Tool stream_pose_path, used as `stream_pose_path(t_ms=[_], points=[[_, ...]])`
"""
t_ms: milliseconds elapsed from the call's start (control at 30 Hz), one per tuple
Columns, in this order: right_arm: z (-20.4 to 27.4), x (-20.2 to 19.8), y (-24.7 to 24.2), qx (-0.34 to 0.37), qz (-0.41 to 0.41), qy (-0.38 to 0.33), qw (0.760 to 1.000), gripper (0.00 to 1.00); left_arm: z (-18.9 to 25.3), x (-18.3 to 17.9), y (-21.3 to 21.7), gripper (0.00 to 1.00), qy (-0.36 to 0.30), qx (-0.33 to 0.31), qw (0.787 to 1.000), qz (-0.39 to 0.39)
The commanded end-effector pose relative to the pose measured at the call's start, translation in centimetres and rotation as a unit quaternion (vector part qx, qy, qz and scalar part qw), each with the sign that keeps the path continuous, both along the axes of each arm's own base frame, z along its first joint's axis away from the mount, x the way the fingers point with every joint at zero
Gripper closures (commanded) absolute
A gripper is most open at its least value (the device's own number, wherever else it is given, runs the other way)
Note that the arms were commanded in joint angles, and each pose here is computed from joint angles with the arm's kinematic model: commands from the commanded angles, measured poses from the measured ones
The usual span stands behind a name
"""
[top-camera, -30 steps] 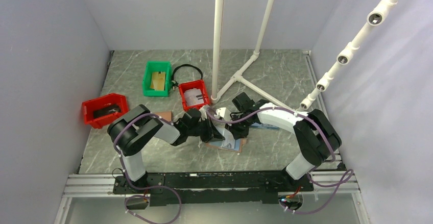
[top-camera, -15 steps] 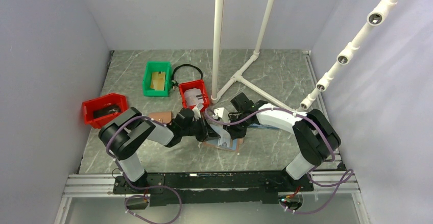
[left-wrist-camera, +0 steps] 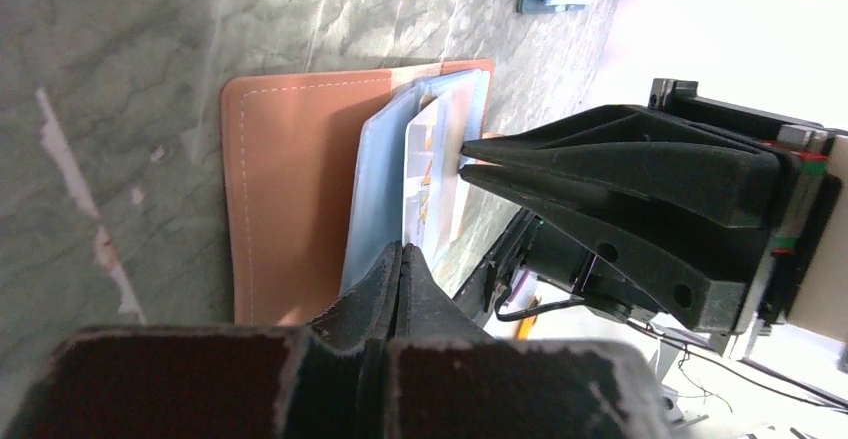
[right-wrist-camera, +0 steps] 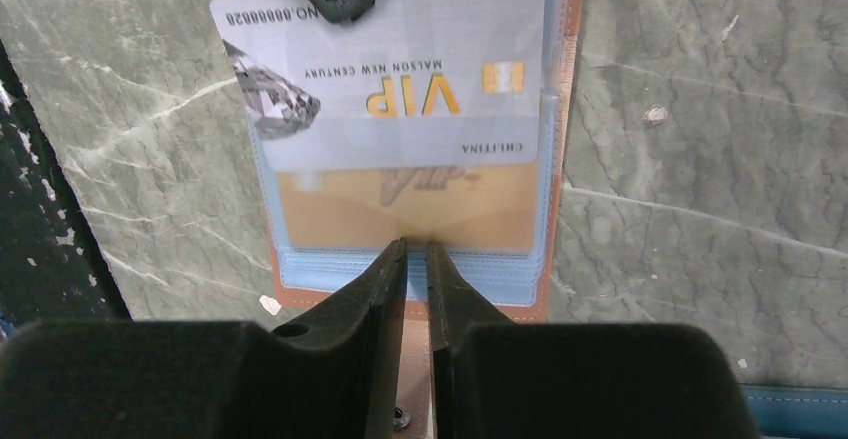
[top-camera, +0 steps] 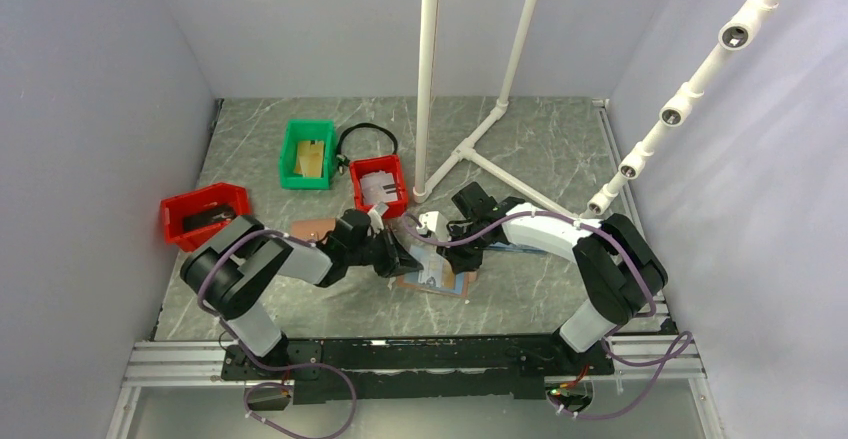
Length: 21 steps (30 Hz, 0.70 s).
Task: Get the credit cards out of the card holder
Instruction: Remove the credit card from the card holder.
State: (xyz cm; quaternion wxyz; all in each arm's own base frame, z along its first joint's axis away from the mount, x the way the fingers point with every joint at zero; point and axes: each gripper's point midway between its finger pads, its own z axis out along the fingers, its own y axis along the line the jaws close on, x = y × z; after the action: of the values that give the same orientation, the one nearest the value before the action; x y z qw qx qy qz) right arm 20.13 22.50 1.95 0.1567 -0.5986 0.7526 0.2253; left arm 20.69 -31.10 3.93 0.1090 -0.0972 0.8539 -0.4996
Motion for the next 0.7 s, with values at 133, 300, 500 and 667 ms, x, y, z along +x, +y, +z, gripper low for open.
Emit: stream_pose_path(t_ms=[133,300,500,667], points=[[-2.5,-0.8,-1.7,-0.046,0.010,0.010,0.999,0.84,1.2,-0.7,1.1,1.00,-0.024,0.023,0.999,-0.032],[-2.5,-0.9,-1.6,-0.045,0.011,0.013,0.999,0.84,1.6,-0.8,2.1,1.00,-0.043,0.058,0.996,-0.056],[-2.2,-0.9,-1.3,-0.039,0.011,0.016,0.999,0.83,3.2,-0.6,3.4,1.00,-0.088,0.081,0.990,-0.070],[-1.9,-0.9,-1.2,-0.034,0.011,0.016,0.999,0.82,4.3,-0.4,4.2,1.00,-0.106,0.073,0.990,-0.062]])
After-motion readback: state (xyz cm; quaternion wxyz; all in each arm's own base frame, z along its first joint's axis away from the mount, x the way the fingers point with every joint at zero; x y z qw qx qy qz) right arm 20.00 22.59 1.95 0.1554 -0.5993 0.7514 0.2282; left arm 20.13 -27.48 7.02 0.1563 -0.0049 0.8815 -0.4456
